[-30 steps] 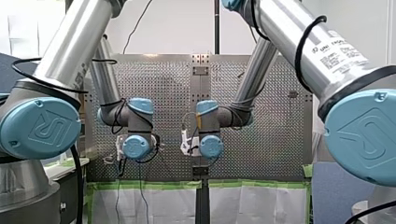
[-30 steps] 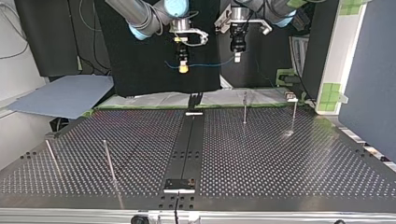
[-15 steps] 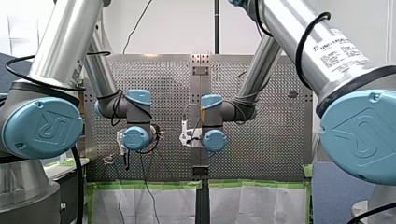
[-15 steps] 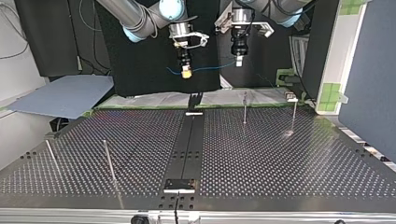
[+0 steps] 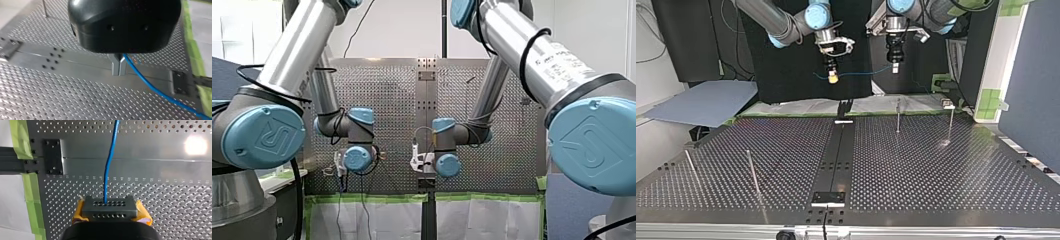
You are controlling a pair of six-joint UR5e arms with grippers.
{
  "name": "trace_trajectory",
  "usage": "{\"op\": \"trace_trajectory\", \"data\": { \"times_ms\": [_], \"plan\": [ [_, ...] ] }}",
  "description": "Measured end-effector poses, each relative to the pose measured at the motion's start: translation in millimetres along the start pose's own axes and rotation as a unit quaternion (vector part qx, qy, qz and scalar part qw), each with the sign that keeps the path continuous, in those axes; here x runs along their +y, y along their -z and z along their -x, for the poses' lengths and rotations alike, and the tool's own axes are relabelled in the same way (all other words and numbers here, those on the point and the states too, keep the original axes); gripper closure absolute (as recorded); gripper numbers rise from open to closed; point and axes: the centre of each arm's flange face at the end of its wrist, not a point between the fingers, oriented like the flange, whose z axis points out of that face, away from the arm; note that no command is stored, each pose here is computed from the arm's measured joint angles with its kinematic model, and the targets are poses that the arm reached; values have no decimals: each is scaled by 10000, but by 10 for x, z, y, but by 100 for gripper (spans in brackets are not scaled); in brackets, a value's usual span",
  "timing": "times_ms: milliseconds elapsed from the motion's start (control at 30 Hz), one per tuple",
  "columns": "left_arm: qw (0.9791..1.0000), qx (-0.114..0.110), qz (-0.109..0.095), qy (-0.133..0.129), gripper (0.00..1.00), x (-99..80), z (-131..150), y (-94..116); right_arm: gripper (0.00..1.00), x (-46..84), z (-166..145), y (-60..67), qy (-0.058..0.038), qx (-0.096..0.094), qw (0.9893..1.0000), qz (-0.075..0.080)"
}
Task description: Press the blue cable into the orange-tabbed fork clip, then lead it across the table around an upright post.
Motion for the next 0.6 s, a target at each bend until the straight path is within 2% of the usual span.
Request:
{"op": "trace_trajectory", "data": {
  "times_ms": [167, 333, 500, 600],
  "plan": [
    [9999, 55, 82, -36, 100, 64, -45, -38, 100, 105, 5, -96, -38, -19, 10000, -25],
    [9999, 81, 74, -37, 100, 100, -57, -92, 100, 169, 22, -197, -89, -41, 9999, -108],
    [9999, 136, 70, -45, 100, 107, -139, -193, 100, 185, 170, -324, -63, -222, 9995, -201],
    [9999, 95, 86, 17, 100, 89, -183, -296, 100, 190, 287, -389, -43, -320, 9992, -231]
  ]
}}
